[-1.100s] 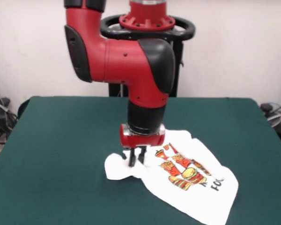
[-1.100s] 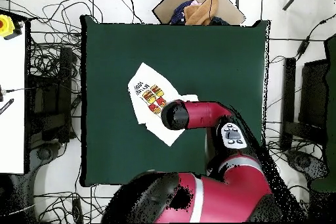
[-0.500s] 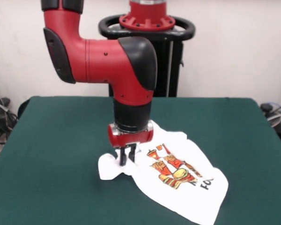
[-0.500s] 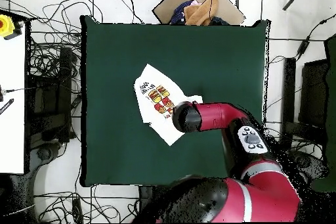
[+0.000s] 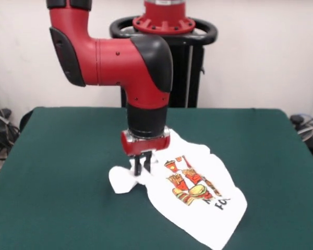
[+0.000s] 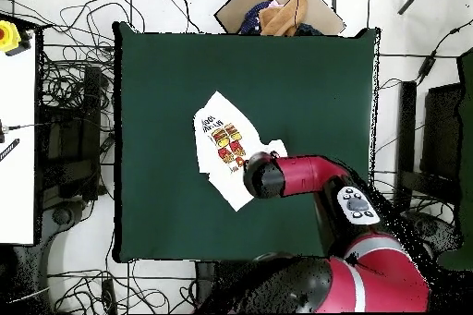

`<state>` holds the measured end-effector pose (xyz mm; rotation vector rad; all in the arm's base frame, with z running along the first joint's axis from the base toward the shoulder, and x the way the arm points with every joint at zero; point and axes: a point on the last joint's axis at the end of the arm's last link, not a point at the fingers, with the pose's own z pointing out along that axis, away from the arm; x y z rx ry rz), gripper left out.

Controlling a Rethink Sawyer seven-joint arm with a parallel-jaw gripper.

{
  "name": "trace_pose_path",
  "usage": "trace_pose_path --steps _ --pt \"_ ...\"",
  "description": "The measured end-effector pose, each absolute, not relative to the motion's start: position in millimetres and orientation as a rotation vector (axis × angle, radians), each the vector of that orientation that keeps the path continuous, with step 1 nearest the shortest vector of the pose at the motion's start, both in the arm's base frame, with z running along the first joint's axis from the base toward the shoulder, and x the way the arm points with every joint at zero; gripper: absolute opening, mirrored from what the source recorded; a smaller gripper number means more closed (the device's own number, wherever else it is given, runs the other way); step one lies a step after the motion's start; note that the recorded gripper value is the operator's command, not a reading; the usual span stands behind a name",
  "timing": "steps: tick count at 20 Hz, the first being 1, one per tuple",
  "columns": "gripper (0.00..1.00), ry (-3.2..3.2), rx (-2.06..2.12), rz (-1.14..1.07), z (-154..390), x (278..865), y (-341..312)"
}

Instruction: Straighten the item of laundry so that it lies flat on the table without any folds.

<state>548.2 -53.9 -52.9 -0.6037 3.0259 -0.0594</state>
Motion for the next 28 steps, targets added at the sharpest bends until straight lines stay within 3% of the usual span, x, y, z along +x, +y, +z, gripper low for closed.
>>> trace_pose_path --steps 24,25,28 --pt "0.00 3.267 -0.759 0.011 -53 390 -17" --pt "1.00 3.257 -0.752 0.011 -53 388 -17" --pt "1.00 3.249 -0.749 0.015 -53 385 -16"
